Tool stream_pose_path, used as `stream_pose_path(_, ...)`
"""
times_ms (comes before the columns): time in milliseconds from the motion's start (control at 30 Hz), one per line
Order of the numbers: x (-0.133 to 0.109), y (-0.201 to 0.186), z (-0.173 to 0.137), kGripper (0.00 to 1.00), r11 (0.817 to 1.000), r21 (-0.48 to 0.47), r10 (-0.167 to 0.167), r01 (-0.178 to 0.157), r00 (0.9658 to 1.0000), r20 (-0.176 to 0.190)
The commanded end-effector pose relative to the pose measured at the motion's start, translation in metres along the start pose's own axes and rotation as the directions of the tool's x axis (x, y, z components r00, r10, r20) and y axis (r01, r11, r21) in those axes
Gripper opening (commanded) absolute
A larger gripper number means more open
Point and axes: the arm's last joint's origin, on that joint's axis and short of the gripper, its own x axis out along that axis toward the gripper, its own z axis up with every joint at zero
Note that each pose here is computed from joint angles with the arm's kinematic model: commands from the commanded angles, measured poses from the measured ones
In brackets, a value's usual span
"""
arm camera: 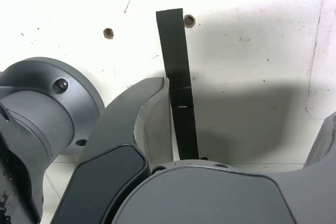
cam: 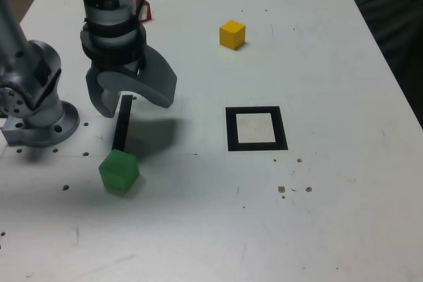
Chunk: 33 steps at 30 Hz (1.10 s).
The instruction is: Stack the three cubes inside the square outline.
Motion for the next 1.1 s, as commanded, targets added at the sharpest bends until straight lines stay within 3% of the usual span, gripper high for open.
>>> stream_pose_path(0, -0.001, 0.001, -0.001, 1.0, 1.0, -0.005, 0.001, -0.001, 0.9999, 0.012)
stream_pose_path(367, -0.001, 0.002, -0.001, 0.99, 1.0, -0.01, 0.002, -0.002, 1.0, 0.008)
stream_pose_path(633, -0.001, 0.011, -0.006, 0.99, 1.0, -0.009, -0.002, 0.002, 0.9993, -0.036)
stream_pose_path(1067, -0.004, 0.048, -0.007, 0.99, 1.0, -0.02, -0.014, 0.013, 0.9996, -0.023)
